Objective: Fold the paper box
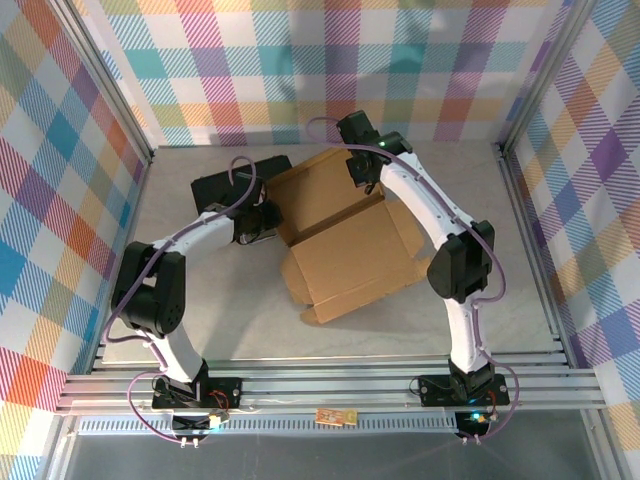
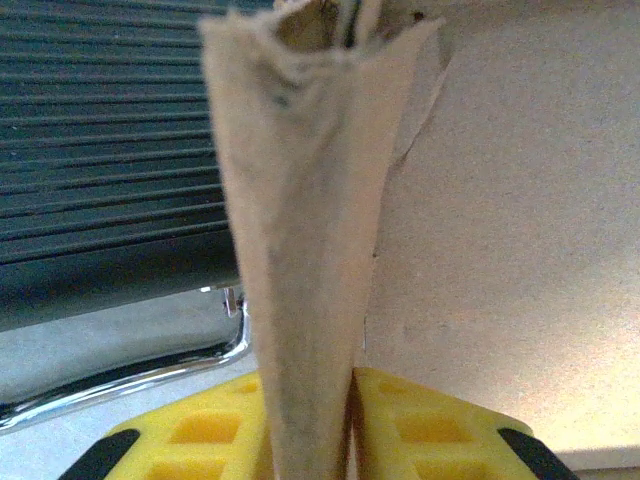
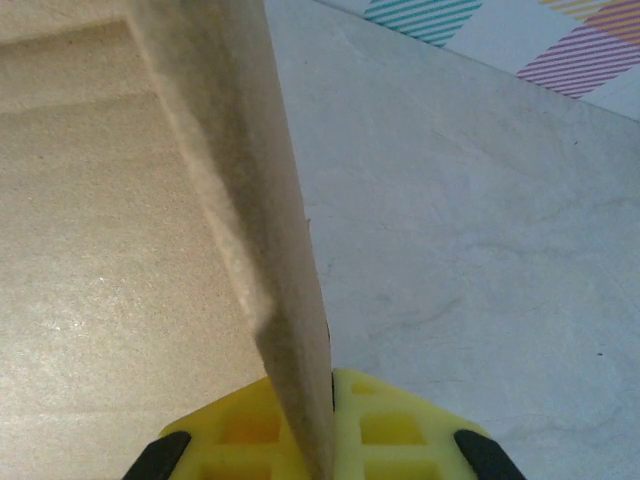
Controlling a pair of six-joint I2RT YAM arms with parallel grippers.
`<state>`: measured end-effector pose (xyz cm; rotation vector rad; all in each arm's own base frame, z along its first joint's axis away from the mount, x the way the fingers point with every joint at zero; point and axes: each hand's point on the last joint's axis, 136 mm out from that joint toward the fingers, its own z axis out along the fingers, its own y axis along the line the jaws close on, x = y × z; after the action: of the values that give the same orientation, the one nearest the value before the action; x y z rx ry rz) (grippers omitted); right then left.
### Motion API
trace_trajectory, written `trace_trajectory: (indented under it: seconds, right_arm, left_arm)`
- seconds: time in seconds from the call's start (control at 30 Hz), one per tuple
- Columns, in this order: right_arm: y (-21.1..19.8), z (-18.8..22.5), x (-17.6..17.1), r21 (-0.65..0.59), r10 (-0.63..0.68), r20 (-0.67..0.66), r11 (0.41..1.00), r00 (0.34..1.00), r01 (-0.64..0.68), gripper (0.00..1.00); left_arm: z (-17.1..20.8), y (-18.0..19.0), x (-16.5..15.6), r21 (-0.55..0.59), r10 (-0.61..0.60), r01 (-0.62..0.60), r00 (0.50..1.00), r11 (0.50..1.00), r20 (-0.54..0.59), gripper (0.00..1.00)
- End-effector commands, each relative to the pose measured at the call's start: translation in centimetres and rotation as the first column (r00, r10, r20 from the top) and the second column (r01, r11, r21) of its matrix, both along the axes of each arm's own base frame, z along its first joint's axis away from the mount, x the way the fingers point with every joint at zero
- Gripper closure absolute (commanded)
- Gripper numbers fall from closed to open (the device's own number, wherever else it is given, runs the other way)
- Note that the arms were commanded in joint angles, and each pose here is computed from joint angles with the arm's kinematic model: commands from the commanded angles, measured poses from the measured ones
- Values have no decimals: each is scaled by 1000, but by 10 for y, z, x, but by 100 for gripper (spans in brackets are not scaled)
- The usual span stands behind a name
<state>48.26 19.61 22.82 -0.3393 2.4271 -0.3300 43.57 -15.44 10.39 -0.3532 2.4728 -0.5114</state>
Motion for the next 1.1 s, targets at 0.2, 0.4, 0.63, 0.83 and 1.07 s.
trace_trajectory:
  seconds: [0.2,0.4,0.63,0.83,1.07]
  right_arm:
    - [-12,4,15,49,-75,37,996,996,73,100]
    - [-14,-1,17,58,-78,22,995,997,76,100]
    - [-12,-7,19,69,-78,7,995,997,77,100]
    - [-10,-9,21,80,-67,-3,995,998,67,100]
    - [-5,-12,21,93,-34,-18,995,999,36,100]
  left_arm:
    - [-12,4,5,-42,35,-34,999,999,16,68]
    - [-16,-2,6,-71,24,-23,1000,997,11,69]
    - [-17,-11,8,-114,6,-4,1000,993,16,65]
    - [-16,-14,10,-123,-2,4,1000,992,16,63]
    - [-16,-11,22,-77,6,-5,1000,997,18,62]
